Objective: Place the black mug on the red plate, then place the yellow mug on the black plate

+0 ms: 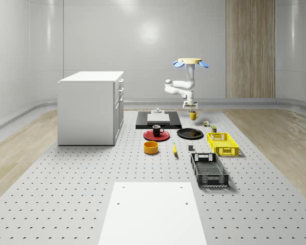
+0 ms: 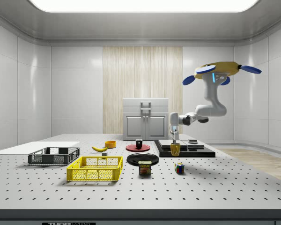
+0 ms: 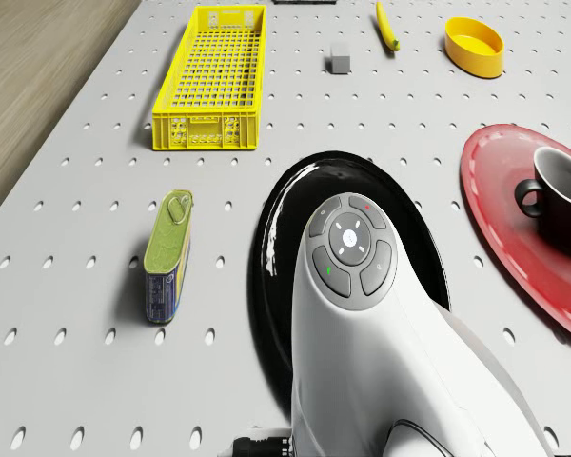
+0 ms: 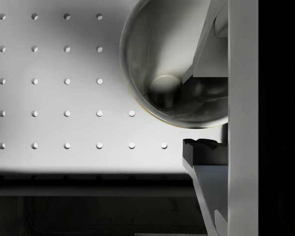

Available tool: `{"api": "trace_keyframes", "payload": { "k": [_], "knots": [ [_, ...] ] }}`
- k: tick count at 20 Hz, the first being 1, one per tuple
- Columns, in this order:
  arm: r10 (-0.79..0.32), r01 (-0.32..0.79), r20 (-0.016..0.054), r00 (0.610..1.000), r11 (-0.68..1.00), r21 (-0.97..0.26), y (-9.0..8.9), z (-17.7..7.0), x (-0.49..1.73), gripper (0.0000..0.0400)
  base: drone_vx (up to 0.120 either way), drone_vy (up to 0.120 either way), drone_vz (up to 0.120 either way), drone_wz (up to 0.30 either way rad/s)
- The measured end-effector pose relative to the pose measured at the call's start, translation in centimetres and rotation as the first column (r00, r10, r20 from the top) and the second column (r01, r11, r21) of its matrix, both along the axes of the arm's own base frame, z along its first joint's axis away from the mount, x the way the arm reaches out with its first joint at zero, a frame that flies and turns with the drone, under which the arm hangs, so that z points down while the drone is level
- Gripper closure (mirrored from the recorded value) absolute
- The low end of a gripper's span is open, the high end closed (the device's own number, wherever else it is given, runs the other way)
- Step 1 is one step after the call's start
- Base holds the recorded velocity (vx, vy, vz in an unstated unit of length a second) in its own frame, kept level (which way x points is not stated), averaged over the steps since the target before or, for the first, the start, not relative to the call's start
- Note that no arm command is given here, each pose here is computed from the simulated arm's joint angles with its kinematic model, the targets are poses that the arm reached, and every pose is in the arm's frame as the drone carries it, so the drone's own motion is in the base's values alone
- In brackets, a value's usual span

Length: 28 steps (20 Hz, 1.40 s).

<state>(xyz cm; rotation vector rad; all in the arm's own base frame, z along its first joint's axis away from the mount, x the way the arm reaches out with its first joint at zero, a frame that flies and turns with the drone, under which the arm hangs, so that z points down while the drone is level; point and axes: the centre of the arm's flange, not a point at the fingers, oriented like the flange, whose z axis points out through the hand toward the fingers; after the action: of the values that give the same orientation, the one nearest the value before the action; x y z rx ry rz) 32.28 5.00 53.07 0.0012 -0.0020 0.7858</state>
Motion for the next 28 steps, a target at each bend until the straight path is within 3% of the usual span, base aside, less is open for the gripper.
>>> {"api": "trace_keyframes", "payload": {
  "k": [11,15,20,28],
  "knots": [
    [0.0,0.0,0.0,1.0,1.0,0.0,0.0,0.0,0.0,0.029,0.12,-0.116,0.0,0.0],
    [0.0,0.0,0.0,1.0,1.0,0.0,0.0,0.0,0.0,0.029,0.12,0.0,0.0,0.0],
    [0.0,0.0,0.0,1.0,1.0,0.0,0.0,0.0,0.0,0.029,0.12,0.0,-0.096,0.0],
    [0.0,0.0,0.0,1.0,1.0,0.0,0.0,0.0,0.0,0.029,0.12,-0.035,0.0,0.0]
  ]
}}
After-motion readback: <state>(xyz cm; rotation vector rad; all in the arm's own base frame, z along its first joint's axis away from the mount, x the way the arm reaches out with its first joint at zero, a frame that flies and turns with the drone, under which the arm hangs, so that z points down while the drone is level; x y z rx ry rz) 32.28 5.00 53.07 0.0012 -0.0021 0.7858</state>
